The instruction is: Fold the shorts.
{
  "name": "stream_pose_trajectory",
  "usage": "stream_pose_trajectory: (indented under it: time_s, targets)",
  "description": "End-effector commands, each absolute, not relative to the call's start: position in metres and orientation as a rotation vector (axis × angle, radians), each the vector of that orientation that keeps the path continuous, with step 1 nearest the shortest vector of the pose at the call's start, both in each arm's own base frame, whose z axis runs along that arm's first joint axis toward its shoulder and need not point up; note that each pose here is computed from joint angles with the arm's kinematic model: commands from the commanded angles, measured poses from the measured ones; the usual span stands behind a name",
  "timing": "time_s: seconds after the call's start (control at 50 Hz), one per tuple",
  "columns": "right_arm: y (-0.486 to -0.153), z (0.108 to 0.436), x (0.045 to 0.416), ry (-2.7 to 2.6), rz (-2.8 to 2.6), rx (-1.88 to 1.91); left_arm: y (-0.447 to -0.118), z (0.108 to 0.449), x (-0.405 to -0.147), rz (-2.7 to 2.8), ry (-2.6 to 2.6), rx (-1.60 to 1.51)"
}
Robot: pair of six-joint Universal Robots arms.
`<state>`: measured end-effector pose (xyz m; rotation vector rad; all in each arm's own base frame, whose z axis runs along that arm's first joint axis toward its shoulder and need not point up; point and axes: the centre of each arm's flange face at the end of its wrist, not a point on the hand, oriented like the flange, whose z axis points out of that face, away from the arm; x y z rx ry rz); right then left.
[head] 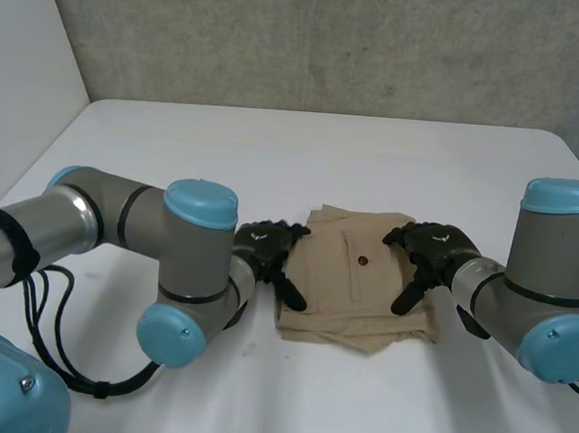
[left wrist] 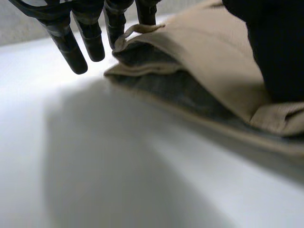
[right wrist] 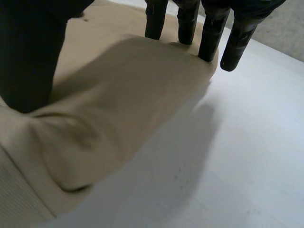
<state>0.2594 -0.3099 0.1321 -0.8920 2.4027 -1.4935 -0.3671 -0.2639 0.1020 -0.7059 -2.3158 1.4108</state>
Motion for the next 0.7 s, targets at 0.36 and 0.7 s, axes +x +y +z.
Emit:
stream_pose_trajectory:
  time_s: [0.36, 0.7]
  targets:
    - [-0.274, 0.34, 0.234, 1.948, -2.185, -0.486, -0.23, 0.34, -0.296, 1.891, -1.899, -0.442]
    - [-0.251, 0.366, 0.209, 2.077, -2.168, -0.448, -0.233, 0.369, -0.224, 1.797, -2.067, -0.322]
